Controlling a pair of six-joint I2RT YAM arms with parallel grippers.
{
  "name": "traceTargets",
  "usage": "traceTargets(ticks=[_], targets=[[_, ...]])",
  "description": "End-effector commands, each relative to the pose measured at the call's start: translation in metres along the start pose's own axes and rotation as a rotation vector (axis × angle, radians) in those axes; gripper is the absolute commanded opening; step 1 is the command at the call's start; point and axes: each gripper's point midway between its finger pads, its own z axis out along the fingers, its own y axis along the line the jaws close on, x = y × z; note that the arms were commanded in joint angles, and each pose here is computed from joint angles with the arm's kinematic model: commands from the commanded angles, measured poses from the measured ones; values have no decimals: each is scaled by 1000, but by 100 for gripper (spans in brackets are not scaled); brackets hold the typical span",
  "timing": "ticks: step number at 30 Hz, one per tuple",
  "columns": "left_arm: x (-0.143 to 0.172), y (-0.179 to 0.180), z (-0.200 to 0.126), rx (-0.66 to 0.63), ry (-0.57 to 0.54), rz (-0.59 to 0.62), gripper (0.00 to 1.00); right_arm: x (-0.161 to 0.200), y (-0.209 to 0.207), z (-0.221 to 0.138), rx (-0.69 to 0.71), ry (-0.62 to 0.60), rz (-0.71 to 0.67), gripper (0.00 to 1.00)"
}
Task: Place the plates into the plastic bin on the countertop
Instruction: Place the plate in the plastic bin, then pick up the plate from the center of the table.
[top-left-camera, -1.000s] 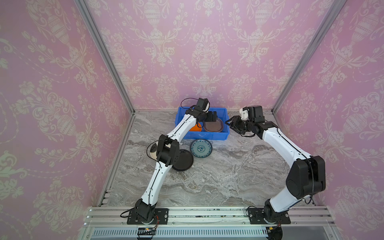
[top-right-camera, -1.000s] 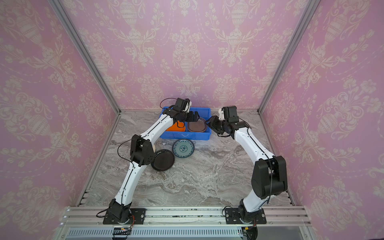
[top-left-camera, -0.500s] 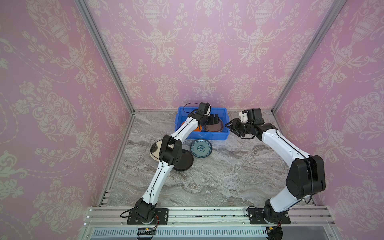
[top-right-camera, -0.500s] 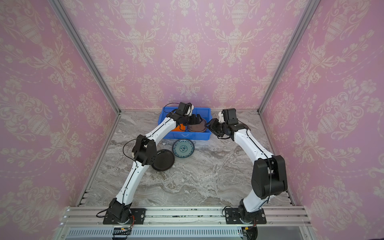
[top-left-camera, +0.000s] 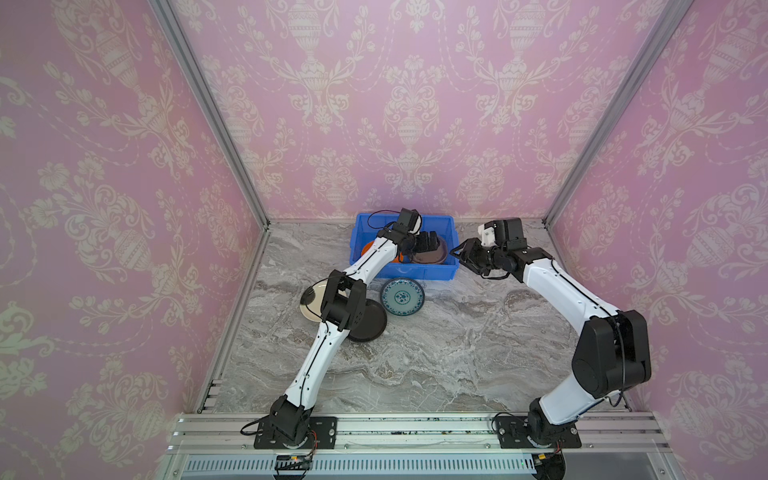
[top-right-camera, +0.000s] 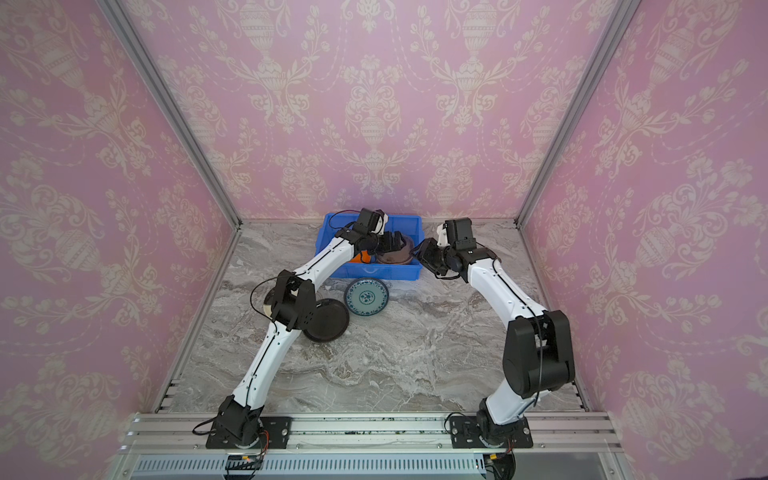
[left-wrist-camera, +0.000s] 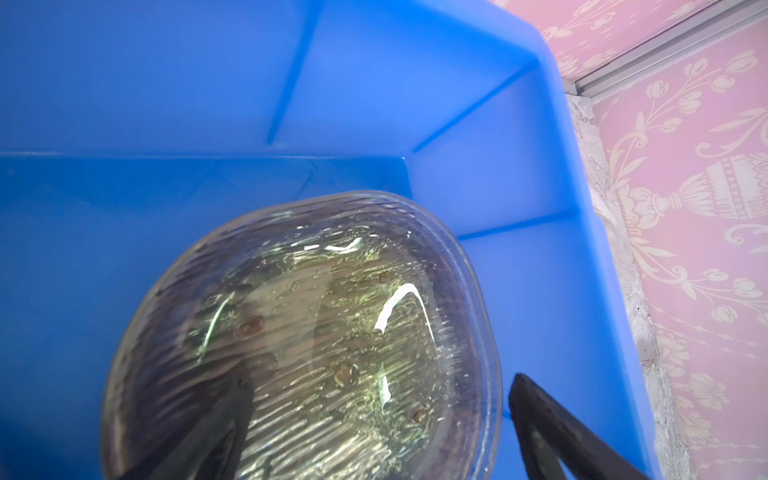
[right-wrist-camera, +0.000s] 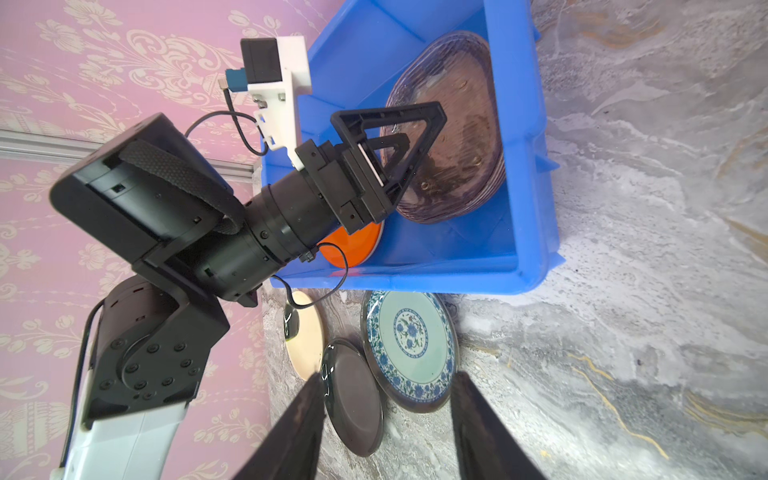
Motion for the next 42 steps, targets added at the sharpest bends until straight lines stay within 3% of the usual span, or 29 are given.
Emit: traceTargets(ticks=[1, 9, 14, 17, 22, 24, 29, 33, 38, 42], targets=[[-40, -33, -35, 15, -110, 72, 99, 2, 18, -10, -45, -9, -39, 51], [-85, -67, -100, -1, -251, 151, 99, 14, 37, -19, -94, -30, -95, 50], [-75, -85, -132, 64, -224, 122, 99, 35, 42, -25, -86, -56, -180, 48], [-55, -88, -159, 87, -214, 105, 99, 55, 34, -27, -76, -73, -228, 47], [-12, -65, -217, 33, -299, 154, 99, 88, 17, -30, -85, -57, -233, 45], [12, -55, -232, 8, -264, 164, 99, 99, 11, -32, -91, -64, -245, 45], [75, -39, -235, 64, -160, 115, 99, 120, -12, -26, -61, -57, -244, 45], [113, -32, -236, 156, -149, 41, 99, 132, -27, -13, -35, -56, -215, 44], [142, -9, -233, 93, -104, 15, 99, 147, -38, 7, -2, -37, -195, 45], [157, 0, -230, 91, -87, -21, 99, 161, -44, 27, -59, 11, -111, 45]])
